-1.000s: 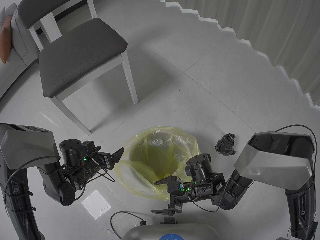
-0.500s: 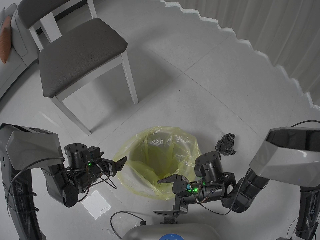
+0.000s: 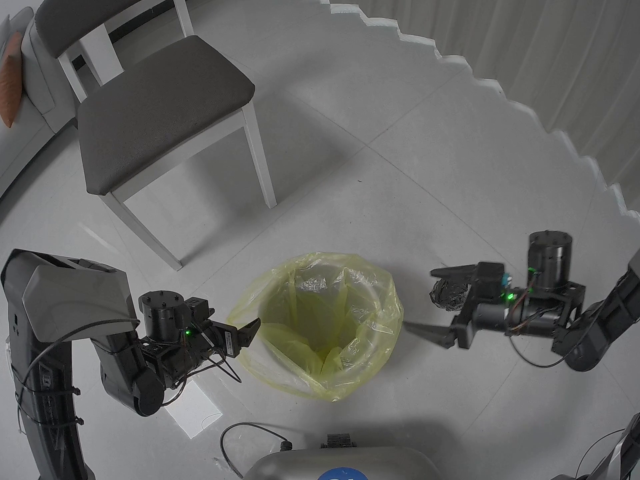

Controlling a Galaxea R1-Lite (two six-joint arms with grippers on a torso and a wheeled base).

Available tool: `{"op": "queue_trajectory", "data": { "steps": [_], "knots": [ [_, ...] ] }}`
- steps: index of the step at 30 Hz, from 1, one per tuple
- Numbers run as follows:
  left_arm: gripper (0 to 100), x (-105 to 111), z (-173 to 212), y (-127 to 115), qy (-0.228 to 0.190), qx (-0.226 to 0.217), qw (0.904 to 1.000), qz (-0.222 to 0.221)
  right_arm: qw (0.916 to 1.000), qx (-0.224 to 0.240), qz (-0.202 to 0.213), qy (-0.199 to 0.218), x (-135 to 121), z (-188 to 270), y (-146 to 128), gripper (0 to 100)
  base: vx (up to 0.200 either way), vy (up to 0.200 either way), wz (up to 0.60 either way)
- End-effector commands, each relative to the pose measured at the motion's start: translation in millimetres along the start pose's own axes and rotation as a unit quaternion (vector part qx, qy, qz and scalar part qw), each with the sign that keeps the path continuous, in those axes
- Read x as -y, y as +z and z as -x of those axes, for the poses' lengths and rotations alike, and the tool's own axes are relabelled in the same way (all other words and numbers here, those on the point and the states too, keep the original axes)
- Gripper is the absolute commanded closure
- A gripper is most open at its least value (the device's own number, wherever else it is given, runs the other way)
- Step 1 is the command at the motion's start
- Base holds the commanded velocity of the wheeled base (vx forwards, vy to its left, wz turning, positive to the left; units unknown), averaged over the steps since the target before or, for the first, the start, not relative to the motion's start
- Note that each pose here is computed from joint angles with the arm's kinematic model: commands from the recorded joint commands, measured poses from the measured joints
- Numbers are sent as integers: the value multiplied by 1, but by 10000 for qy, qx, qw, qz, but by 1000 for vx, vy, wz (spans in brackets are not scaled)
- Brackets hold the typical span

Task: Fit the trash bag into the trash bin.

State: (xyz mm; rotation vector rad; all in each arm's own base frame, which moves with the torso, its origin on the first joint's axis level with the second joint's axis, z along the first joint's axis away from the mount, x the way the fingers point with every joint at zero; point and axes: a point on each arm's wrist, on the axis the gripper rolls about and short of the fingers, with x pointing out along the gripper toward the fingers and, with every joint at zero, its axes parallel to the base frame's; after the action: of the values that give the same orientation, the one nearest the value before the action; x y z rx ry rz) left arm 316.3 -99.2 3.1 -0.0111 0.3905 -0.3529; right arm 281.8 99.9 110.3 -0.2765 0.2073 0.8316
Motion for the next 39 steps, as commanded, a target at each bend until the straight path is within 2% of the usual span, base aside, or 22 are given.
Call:
{"op": "queue_trajectory", "data": {
  "steps": [1,7,15,16,25,32,39],
  "knots": [
    [0,1,-10,-9,-22,-92,10000,-6,9940,44,-516,-965,38,45,-5,0,0,0,0],
    [0,2,-9,-8,-29,-85,10000,-5,9913,-307,-842,-961,49,35,-33,0,0,0,0],
    [0,1,-8,-13,13,-167,9999,9,9924,-331,-841,-840,46,25,-37,0,0,0,0],
    [100,1,-8,-13,14,-189,9998,10,9924,-341,-842,-828,46,25,-37,0,0,0,0],
    [100,-2,3,-24,55,-431,9990,42,9933,-426,-843,-664,43,13,-43,0,0,0,0],
    [100,-3,6,-34,63,-438,9990,38,9940,-451,-831,-544,44,-2,-46,0,0,0,0],
    [100,4,6,-42,-51,-295,9996,-18,9937,-380,-911,-541,55,-22,-48,0,0,0,0]
  ]
}}
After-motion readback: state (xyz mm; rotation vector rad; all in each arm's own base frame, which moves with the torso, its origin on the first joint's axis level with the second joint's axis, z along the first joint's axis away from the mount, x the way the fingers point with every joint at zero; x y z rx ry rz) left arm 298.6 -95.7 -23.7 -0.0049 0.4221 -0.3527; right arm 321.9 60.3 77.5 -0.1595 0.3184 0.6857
